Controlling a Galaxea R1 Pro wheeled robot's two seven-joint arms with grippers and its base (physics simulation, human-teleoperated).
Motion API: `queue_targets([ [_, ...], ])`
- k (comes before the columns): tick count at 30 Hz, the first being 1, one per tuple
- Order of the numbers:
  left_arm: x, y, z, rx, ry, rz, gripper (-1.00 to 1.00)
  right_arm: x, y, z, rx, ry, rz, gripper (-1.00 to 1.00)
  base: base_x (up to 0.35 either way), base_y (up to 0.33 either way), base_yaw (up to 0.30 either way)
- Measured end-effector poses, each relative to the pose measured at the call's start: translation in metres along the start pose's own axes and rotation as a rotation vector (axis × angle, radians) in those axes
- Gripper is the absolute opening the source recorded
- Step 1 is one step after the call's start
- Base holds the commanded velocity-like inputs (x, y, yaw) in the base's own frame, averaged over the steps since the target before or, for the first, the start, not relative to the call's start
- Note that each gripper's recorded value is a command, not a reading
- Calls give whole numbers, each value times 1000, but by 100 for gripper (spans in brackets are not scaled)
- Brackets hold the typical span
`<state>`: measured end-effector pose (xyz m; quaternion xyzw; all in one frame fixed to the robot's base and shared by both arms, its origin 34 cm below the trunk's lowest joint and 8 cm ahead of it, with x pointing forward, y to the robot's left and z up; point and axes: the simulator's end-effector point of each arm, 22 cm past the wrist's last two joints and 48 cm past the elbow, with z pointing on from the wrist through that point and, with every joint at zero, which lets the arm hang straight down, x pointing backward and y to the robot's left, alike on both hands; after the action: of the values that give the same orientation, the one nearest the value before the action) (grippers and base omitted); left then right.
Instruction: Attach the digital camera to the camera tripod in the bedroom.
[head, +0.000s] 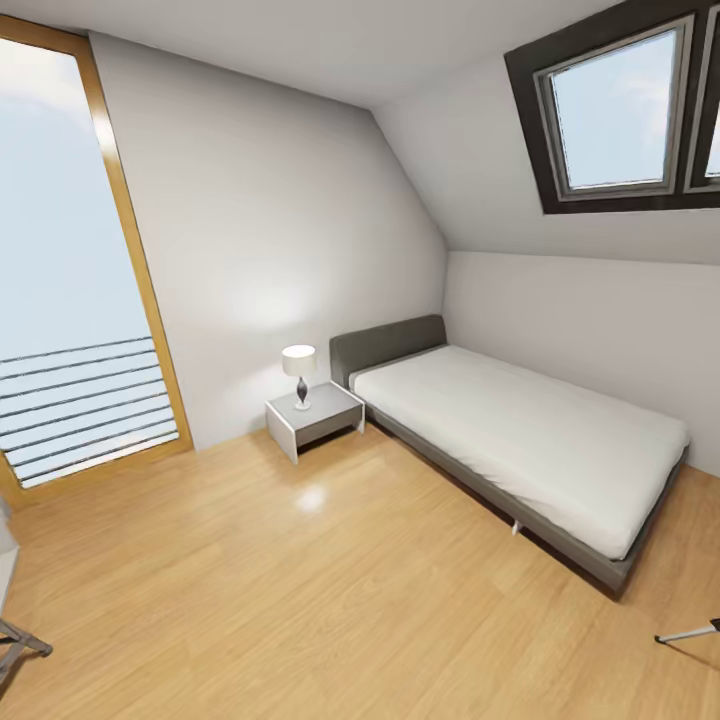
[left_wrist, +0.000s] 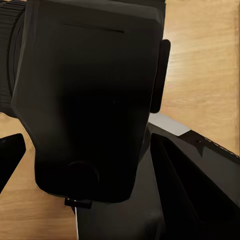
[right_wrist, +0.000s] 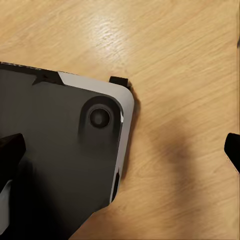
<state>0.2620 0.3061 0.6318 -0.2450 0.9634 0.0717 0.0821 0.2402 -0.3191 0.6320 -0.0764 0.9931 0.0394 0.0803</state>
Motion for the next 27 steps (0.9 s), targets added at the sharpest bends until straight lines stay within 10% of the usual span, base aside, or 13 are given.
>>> queue_targets([
  [27, 0, 0, 0, 0, -1, 0, -100, -1, 3, 1, -3, -2, -2, 100, 323, 0, -23],
])
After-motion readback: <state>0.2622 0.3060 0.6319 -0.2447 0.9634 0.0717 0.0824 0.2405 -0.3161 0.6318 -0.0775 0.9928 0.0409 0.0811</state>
